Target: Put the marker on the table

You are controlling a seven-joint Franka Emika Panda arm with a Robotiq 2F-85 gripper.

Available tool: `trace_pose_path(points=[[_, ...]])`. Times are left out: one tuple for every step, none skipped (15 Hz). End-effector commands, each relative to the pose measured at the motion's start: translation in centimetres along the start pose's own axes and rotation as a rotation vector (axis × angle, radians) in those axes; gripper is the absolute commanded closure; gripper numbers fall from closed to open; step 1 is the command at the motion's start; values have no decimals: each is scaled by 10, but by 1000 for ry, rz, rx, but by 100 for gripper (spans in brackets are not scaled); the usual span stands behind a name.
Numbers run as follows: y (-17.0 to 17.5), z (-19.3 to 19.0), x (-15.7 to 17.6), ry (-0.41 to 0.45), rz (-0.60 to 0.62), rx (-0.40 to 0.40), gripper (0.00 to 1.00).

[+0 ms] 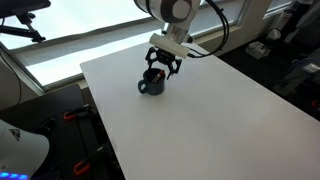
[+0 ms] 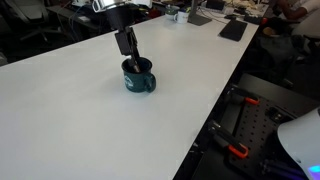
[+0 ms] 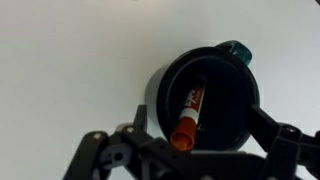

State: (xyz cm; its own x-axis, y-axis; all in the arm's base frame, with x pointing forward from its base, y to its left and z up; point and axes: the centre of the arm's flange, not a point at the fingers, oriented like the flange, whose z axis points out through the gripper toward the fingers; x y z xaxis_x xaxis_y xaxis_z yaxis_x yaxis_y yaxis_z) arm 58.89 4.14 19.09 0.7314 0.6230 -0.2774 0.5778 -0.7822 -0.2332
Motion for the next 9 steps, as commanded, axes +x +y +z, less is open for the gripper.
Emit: trace_pose_path(points=[[-2,-1,-10,18,42,6,0],[-1,0,-10,10,31,-2,0],[-1,1,-10,6,24,-2,0],[0,2,-9,7,12,-19,25],[1,4,-8,5,5,-18,26],[2,4,-7,1,6,-16,34],[3,6,-7,-2,4,-15,42],[4,7,-6,-5,2,-15,51],[4,8,-6,-5,0,-18,58]])
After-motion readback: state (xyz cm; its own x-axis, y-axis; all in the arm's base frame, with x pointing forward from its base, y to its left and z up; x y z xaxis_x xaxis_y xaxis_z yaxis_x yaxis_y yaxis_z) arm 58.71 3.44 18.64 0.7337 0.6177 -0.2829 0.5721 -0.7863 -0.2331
